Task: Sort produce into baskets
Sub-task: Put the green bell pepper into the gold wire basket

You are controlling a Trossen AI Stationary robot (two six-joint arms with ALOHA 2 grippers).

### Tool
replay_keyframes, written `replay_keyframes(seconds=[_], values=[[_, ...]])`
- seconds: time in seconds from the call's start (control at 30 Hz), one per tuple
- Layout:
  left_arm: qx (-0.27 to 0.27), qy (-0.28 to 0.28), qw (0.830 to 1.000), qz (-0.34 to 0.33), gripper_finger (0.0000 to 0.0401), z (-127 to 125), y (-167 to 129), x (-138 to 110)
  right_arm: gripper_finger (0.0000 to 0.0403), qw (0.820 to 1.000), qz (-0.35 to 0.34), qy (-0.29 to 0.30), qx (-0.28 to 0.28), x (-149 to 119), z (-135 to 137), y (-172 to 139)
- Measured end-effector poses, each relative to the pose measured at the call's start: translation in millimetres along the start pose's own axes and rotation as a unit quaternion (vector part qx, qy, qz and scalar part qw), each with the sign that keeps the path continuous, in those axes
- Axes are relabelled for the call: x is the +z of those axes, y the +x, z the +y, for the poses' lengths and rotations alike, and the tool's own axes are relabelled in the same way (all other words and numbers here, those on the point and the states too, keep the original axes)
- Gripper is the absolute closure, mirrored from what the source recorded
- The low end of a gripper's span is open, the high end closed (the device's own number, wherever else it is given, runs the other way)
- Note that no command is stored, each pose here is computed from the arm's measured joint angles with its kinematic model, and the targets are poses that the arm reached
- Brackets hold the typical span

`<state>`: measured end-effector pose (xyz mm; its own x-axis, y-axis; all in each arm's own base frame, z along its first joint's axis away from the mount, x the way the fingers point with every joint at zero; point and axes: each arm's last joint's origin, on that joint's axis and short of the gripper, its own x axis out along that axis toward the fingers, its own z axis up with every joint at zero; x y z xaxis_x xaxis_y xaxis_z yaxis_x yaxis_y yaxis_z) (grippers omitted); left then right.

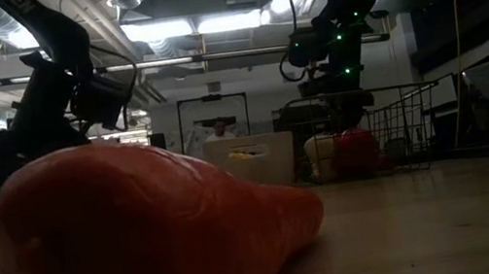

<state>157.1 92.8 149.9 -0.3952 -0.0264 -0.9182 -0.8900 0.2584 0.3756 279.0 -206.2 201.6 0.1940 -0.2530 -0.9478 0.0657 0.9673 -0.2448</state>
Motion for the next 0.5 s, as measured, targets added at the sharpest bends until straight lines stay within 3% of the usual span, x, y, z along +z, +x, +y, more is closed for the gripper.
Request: replay_keyframes(seconds=[0.5], values=[[0.018,-0.053,0.998,-0.009,0.0178,1.9,1.9,-0.7,0.0226,1.000,-0.006,0.016,0.015,0.0,1.2,-0.2]])
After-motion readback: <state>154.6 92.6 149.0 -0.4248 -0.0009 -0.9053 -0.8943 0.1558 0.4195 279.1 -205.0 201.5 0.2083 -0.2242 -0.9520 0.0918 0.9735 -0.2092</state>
